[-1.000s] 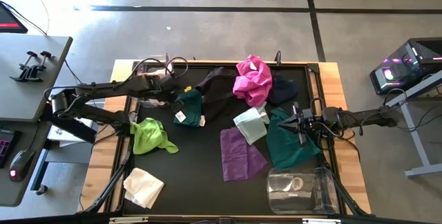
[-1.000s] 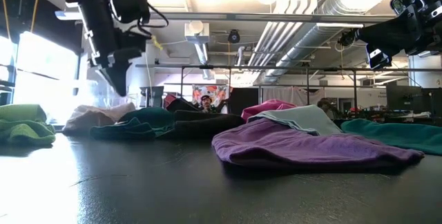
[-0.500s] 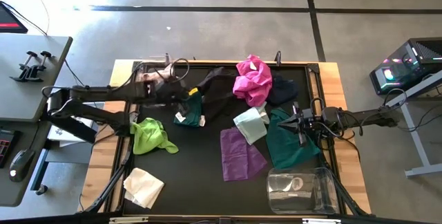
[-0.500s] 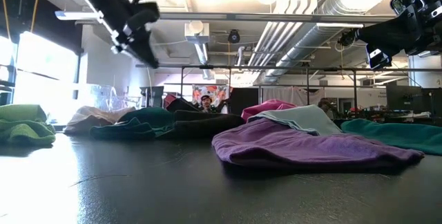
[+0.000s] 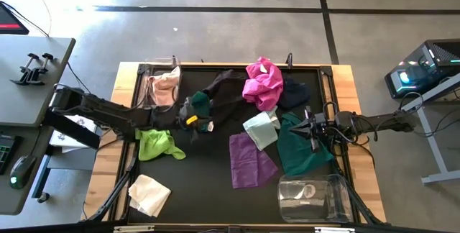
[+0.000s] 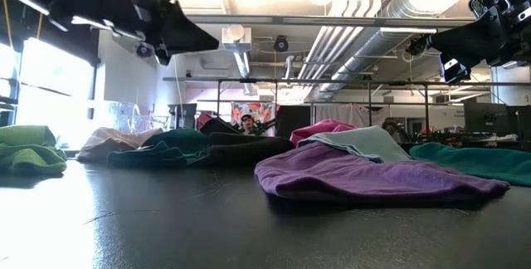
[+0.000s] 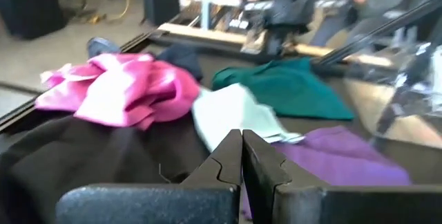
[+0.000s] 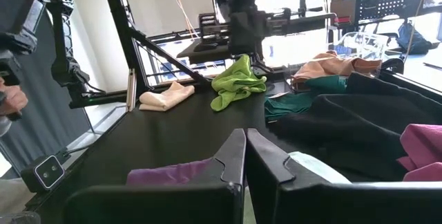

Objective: Sort towels by color in basket
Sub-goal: Put the right green towel into the bottom transparent bin

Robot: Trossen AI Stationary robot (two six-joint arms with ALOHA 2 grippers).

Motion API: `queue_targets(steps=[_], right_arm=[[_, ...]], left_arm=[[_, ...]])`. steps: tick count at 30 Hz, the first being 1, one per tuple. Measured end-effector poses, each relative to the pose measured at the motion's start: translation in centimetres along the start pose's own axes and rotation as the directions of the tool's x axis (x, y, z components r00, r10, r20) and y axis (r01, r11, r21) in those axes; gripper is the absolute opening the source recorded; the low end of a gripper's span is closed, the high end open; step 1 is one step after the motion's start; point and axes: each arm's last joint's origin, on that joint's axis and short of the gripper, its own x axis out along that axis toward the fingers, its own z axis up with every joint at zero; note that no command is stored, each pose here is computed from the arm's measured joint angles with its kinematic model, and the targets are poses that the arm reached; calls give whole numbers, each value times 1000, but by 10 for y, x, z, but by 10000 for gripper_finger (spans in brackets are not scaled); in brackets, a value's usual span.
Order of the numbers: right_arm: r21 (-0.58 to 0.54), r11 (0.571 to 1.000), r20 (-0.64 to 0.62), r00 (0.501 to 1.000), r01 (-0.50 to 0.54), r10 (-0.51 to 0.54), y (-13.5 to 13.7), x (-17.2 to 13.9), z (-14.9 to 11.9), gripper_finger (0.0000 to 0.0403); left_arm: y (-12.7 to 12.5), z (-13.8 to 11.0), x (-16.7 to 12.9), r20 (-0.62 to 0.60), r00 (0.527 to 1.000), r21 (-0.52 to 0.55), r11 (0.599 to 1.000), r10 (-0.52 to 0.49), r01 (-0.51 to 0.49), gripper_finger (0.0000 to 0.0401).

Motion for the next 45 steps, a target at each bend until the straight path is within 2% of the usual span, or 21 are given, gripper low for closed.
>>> queue_targets(steps=[4,10,21,26,29,31,34,37,41,45], right_arm=[[0,1000,0,1000,0,0,0,0,0,1],[0,1000,0,1000,0,0,0,0,0,1],[18,1000,6,1000,16,-17,0,0,0,1],[40,995,116,989,93,-97,-2,0,10,1],[114,987,209,968,115,-137,-2,-1,19,1],[119,991,277,957,57,-89,0,-2,26,1],[58,993,365,928,-106,78,7,-3,37,1],[-8,980,432,883,-197,181,13,-3,44,1],[-59,977,384,899,-206,213,17,3,40,1],[-72,984,293,939,-163,177,19,14,30,1]], left_arm=[[-8,-9,-7,43,999,-3,1000,-14,14,1],[-12,-8,-9,69,998,5,1000,-5,5,1],[-3,-6,-6,87,995,155,986,52,-65,0],[3,-7,-3,82,993,160,982,85,-97,0],[4,-10,0,67,994,149,984,91,-100,0],[2,-13,1,53,995,135,987,83,-90,0],[-5,-19,3,24,998,81,995,60,-61,0],[-9,-23,5,20,999,87,995,41,-42,0],[-10,-19,8,73,997,79,996,36,-42,0],[-11,-21,11,83,996,76,996,36,-42,0]])
